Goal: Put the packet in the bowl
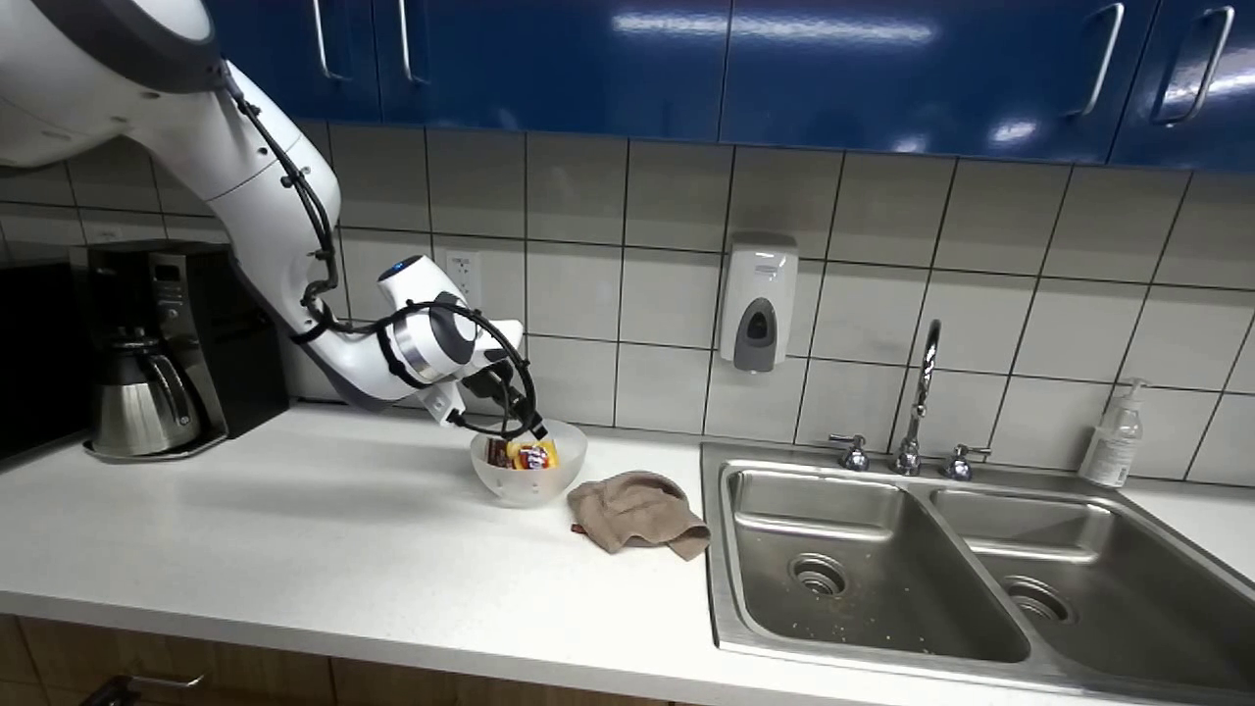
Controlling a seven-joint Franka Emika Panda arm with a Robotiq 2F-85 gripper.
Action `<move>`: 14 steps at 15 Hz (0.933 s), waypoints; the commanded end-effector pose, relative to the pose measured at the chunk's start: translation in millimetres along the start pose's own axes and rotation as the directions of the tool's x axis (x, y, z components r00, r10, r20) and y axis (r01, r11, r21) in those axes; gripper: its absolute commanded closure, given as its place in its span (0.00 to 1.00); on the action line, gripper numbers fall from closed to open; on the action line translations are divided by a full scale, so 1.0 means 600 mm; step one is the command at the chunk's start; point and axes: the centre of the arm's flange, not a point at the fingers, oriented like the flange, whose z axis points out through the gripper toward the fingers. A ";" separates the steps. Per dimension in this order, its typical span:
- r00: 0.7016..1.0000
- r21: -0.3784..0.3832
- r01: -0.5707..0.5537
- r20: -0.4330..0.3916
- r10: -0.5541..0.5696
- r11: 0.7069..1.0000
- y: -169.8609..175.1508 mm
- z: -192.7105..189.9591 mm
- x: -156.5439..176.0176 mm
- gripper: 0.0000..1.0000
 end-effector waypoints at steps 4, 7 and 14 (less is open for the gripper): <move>0.999 0.002 0.052 0.013 -0.052 0.999 0.044 -0.062 0.009 0.00; 0.994 0.033 0.095 0.051 -0.097 0.995 0.070 -0.104 -0.006 0.00; 0.973 0.090 0.177 0.132 -0.188 0.980 0.159 -0.210 -0.051 0.00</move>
